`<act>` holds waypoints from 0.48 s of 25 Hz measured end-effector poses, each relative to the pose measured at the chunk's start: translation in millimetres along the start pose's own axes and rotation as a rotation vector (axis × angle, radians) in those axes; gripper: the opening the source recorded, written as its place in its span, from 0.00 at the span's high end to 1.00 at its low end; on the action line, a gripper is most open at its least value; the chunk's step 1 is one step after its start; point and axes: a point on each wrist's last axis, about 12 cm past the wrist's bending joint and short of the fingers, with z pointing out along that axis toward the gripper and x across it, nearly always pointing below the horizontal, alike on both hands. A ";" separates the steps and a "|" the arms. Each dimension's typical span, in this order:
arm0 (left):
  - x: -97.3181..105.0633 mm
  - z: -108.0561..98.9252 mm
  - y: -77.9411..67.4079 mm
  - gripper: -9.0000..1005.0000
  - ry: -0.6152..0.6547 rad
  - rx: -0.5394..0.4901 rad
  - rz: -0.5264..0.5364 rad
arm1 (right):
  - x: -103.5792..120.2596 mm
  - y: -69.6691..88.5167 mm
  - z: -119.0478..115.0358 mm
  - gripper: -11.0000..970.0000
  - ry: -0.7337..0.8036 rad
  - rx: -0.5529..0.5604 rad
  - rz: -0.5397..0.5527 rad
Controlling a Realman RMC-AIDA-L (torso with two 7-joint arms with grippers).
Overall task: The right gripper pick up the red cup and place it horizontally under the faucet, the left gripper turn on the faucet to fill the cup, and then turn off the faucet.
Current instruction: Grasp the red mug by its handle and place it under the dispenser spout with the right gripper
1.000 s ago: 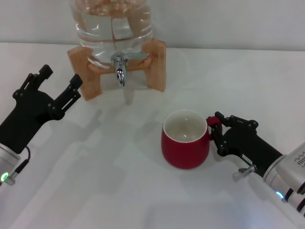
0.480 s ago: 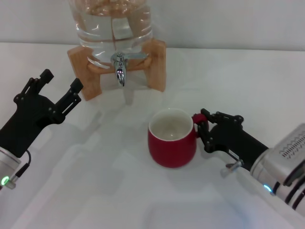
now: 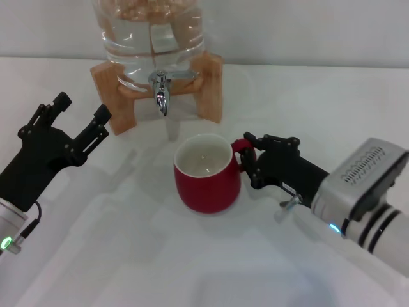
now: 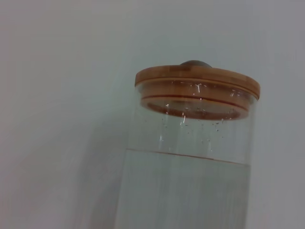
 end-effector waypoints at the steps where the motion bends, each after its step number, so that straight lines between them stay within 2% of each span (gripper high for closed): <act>1: 0.0 0.0 0.1 0.15 0.000 0.000 0.000 | -2.4 0.3 3.3 0.83 0.001 -0.005 -0.003; 12: -0.9 0.0 1.2 0.15 -0.003 -0.003 0.001 | -20.6 5.1 30.1 0.83 0.029 -0.056 -0.035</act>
